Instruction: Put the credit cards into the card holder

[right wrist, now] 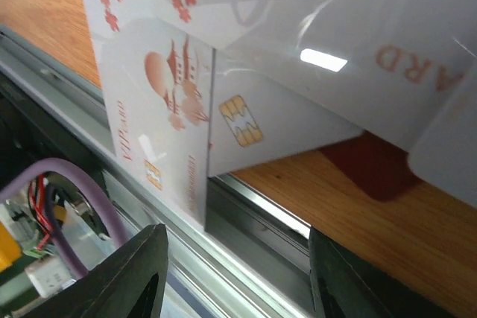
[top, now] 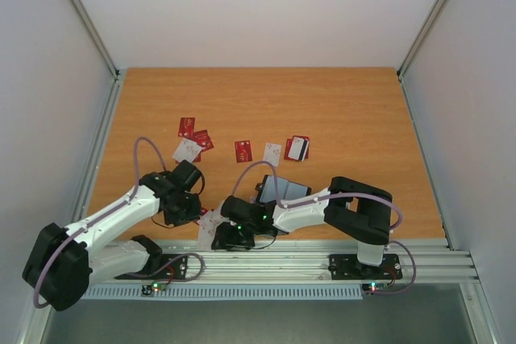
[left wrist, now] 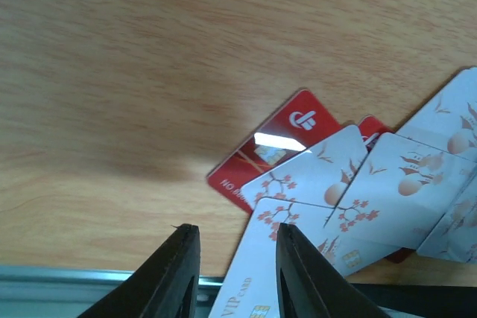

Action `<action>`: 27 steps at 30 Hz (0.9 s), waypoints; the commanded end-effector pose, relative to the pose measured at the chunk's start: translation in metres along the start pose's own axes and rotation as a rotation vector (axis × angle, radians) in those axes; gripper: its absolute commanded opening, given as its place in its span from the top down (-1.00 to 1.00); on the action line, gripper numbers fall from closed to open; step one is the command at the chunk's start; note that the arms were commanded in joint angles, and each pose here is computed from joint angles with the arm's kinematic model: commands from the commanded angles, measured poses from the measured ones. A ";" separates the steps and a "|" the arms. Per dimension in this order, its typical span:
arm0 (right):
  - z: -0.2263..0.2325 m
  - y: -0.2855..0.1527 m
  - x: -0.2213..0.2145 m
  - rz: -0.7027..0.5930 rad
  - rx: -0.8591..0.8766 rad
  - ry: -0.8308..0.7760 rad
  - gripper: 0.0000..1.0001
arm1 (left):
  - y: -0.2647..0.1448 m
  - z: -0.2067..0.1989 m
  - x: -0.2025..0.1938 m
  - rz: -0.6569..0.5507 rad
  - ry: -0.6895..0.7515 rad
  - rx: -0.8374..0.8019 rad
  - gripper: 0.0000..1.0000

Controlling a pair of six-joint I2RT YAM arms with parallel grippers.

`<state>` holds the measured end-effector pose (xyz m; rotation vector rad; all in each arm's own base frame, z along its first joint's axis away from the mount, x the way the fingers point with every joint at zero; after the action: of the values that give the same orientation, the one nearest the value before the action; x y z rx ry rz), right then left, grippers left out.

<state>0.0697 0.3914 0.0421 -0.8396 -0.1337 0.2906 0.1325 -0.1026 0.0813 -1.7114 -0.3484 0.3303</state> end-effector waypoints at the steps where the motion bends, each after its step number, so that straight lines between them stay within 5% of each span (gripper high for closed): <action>1: -0.001 0.014 0.016 -0.117 0.025 0.028 -0.07 | 0.015 -0.016 -0.002 0.039 0.008 -0.099 0.39; 12: -0.005 0.030 0.017 -0.146 0.066 0.062 -0.04 | 0.037 -0.010 -0.013 0.116 -0.024 -0.104 0.46; 27: 0.003 0.015 0.021 -0.163 0.050 0.032 0.59 | 0.037 -0.009 -0.026 0.166 -0.116 -0.178 0.50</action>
<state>0.0739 0.4179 0.0355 -0.7192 -0.1287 0.1873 0.1259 -0.1309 0.0525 -1.9229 -0.3323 0.4720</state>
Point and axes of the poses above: each gripper's point midway between its finger pads, its own y axis out along the fingers, its own z axis along the line the jaws close on, x = y × z, the point moved 4 cm from there along -y, back along the fingers, and after that the axes turned 8 degrees about -y, right-handed, at the moved point
